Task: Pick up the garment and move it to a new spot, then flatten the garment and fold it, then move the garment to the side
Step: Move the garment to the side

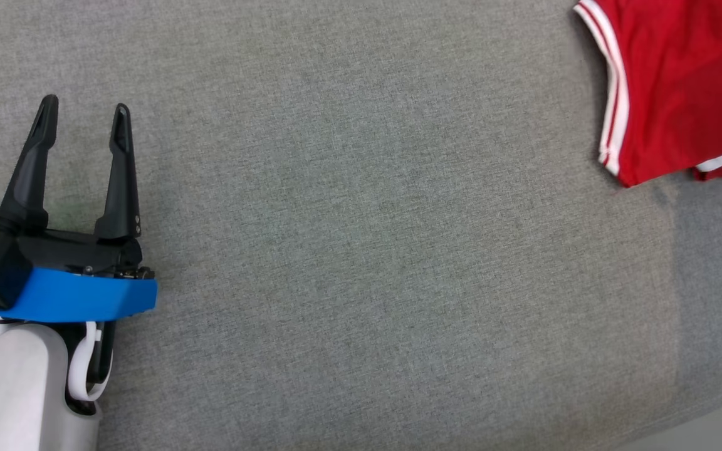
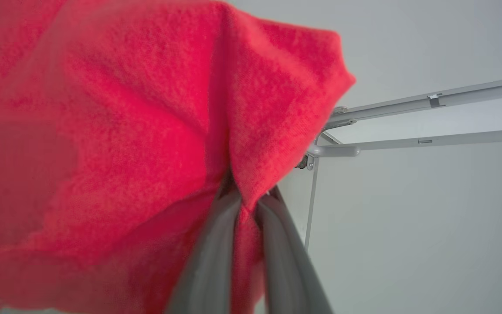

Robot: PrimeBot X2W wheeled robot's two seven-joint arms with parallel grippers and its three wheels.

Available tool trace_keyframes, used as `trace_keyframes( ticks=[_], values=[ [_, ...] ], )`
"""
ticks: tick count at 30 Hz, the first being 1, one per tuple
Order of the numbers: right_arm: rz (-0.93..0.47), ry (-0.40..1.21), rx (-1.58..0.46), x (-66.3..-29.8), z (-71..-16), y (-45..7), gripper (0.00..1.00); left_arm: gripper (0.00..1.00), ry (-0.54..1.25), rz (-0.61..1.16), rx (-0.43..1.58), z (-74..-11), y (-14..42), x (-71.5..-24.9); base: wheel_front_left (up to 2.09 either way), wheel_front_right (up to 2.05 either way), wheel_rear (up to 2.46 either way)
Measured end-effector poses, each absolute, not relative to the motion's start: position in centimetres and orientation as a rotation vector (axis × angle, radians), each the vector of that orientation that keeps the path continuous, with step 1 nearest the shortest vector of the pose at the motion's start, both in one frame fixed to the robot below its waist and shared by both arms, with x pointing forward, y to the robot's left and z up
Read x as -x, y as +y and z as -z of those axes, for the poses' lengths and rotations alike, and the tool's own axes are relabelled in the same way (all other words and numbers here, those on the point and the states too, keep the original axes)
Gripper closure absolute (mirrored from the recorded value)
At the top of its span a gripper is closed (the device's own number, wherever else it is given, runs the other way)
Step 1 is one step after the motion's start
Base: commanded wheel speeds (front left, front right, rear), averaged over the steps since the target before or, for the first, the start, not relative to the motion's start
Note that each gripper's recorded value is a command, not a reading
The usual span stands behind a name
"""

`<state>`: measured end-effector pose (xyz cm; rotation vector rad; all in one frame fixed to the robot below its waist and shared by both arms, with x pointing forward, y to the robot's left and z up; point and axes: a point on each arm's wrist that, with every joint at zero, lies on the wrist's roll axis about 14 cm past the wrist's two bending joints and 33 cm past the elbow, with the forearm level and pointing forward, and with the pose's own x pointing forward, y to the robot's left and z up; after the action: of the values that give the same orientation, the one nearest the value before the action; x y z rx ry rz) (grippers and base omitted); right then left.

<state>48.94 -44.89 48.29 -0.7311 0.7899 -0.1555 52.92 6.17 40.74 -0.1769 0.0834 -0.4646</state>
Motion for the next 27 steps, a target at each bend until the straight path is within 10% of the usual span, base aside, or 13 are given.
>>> trace_keyframes(
  ticks=[7,10,27],
  values=[
    [0.194,0.726,0.817,-49.6,-48.7,-45.6,0.97,0.0,0.073,0.48,0.168,-41.2,5.8,-53.3,0.0,0.0,0.0],
    [0.196,0.695,0.805,-49.6,-48.4,-45.1,0.0,0.0,0.067,0.485,0.166,-41.8,5.6,-53.2,0.0,0.0,0.0],
    [0.069,0.272,0.459,-49.8,-52.5,-34.6,0.0,0.0,-0.007,0.327,0.184,-47.2,10.1,-48.4,0.0,0.0,0.0]
  ],
)
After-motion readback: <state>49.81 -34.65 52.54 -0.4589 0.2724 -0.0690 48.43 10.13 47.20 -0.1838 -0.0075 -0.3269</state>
